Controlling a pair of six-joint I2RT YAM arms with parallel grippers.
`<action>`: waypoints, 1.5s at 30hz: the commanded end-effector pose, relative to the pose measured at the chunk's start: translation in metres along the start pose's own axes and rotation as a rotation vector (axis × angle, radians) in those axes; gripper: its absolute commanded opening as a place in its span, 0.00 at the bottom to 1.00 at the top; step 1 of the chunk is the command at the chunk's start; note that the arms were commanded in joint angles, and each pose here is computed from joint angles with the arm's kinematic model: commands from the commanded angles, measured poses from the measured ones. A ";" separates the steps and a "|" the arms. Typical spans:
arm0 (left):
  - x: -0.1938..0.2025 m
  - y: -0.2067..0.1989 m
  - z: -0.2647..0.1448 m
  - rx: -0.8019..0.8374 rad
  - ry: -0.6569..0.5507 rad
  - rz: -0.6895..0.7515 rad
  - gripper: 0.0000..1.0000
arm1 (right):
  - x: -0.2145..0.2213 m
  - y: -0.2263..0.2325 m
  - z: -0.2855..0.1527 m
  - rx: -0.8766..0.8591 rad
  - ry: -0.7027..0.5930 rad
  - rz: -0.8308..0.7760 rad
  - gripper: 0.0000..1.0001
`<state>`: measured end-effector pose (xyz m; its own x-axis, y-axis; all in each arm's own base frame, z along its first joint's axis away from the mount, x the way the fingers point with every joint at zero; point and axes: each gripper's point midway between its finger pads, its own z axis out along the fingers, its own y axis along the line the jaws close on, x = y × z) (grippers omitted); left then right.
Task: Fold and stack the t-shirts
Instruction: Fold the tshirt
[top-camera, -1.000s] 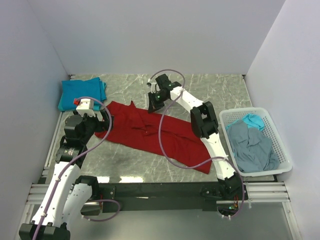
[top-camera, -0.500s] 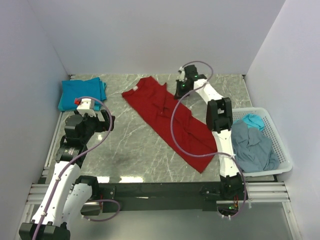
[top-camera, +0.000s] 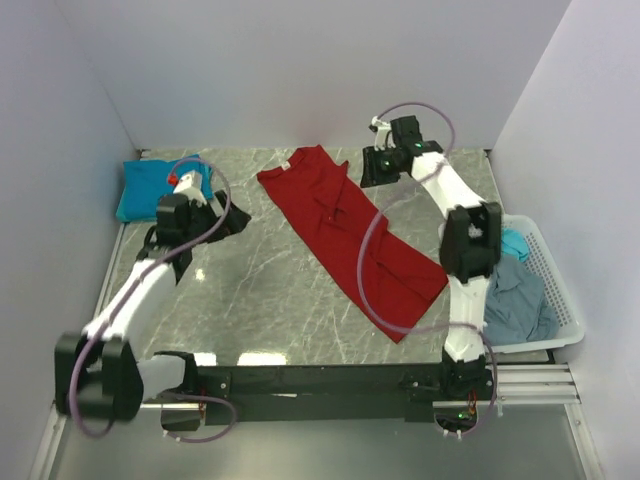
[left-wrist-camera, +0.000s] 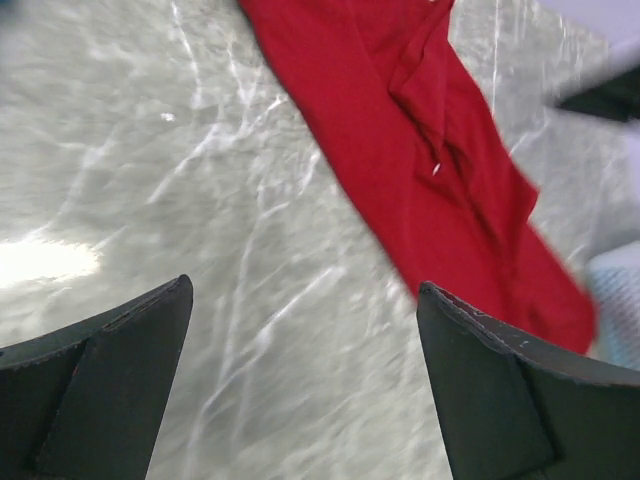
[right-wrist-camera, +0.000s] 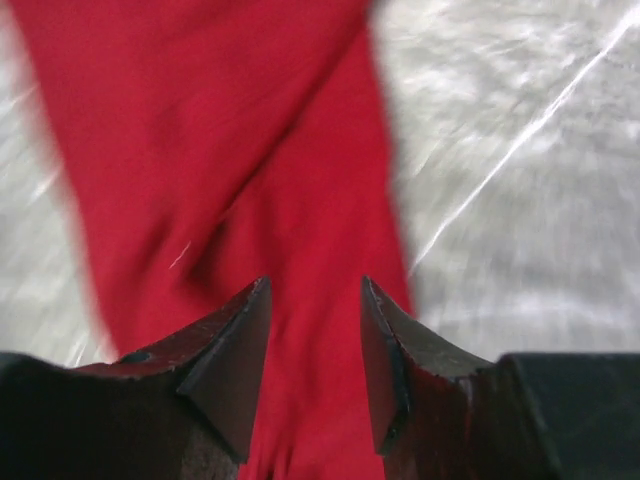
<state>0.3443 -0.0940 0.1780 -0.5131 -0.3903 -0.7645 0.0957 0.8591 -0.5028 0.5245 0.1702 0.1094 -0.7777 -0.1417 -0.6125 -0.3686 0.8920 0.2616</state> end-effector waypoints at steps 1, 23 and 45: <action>-0.044 -0.022 0.037 0.053 -0.047 -0.189 0.99 | -0.022 0.059 -0.088 -0.158 -0.167 -0.253 0.49; 0.016 0.045 0.262 -0.090 0.275 -0.338 0.62 | 0.123 0.132 -0.211 -0.480 -0.376 -0.718 0.77; -0.051 0.116 0.268 -0.303 0.224 -0.194 0.01 | 0.160 0.151 -0.186 -0.606 -0.164 -0.737 0.73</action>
<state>0.6010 -0.0996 0.0400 -0.6918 -0.5259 -0.4948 -0.2333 0.8113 -0.5361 0.2611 0.1870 0.1839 -0.2377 -0.4462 -0.8628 -0.9468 0.3048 0.1032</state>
